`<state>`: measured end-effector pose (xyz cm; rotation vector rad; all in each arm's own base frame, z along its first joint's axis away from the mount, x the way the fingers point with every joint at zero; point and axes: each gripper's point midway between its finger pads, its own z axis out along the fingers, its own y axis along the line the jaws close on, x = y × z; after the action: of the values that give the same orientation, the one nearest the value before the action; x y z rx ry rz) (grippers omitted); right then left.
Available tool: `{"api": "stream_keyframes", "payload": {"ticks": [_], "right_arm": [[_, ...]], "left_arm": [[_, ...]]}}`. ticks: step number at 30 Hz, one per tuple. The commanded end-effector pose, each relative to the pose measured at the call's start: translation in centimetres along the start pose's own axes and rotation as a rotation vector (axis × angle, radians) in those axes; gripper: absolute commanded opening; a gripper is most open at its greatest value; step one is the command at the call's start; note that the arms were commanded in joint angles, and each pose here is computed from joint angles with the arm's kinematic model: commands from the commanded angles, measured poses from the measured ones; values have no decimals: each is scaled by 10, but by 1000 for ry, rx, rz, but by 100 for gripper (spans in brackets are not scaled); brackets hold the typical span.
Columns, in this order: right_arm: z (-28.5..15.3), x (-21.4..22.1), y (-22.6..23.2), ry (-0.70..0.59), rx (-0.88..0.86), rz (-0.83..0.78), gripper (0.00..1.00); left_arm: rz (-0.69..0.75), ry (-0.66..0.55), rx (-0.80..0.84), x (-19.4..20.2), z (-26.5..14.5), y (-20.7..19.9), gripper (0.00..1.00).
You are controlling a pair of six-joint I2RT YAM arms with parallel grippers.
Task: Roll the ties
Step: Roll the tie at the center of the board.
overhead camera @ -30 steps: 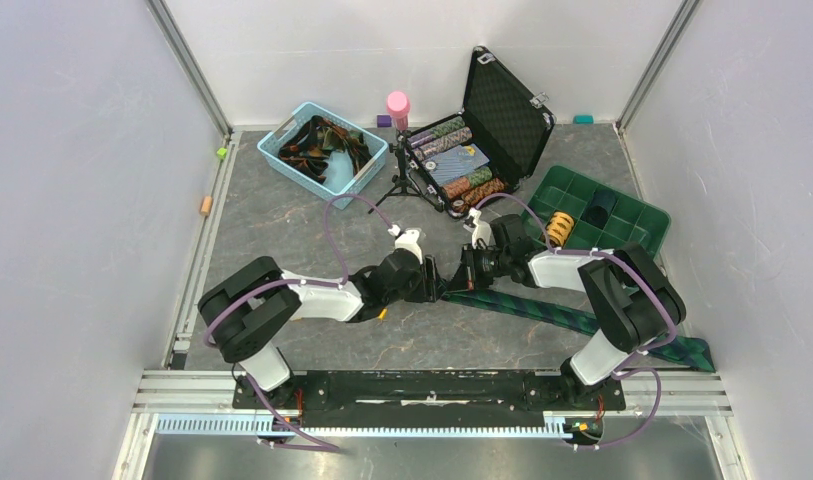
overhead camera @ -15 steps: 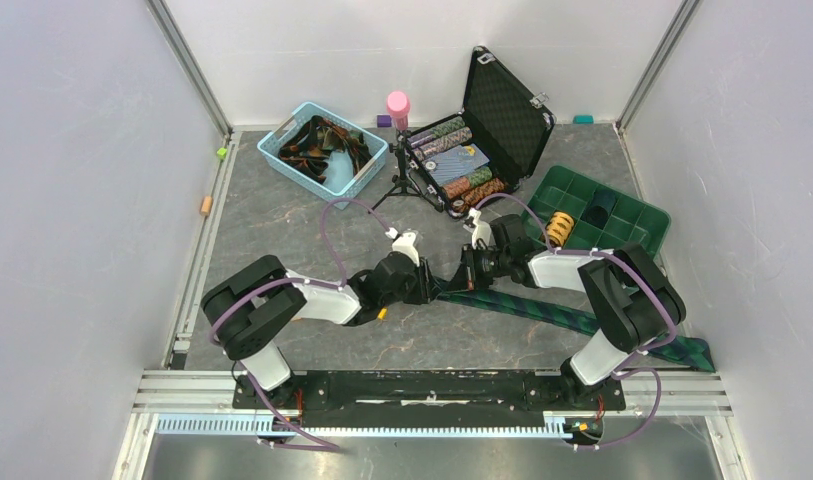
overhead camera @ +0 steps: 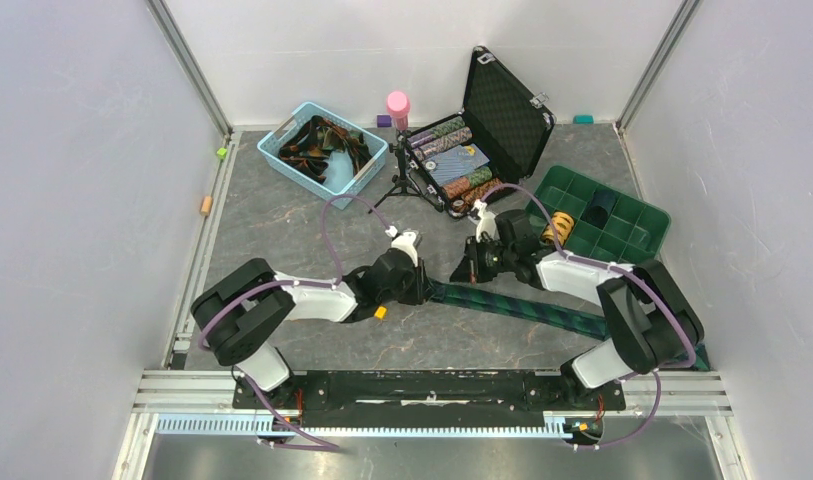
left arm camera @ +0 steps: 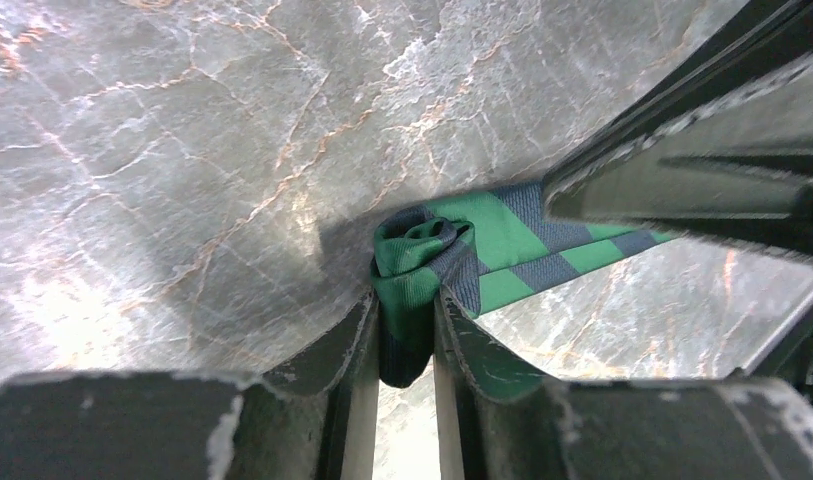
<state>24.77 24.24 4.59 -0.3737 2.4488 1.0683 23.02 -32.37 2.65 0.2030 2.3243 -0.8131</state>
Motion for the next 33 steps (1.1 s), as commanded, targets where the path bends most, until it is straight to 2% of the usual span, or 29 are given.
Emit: {"api": "stream_keyframes", "payload": {"ticks": [1,14,23,33], "right_arm": [[-13,-33,-1,-107,70,-62,0],[-26,-41,-7,-165,137,-69,0],[-29,-38,-11,-155,159,-79,0],[-36,-42,-12,-185,187,-88,0]], "left_arm": [[145,40,-110,-3,-13,21,28],[361,35,-441,-34,-50,66,27],[422,14,-582,-52,-60,80,27],[632,47,-757,-60,-61,87,27]]}}
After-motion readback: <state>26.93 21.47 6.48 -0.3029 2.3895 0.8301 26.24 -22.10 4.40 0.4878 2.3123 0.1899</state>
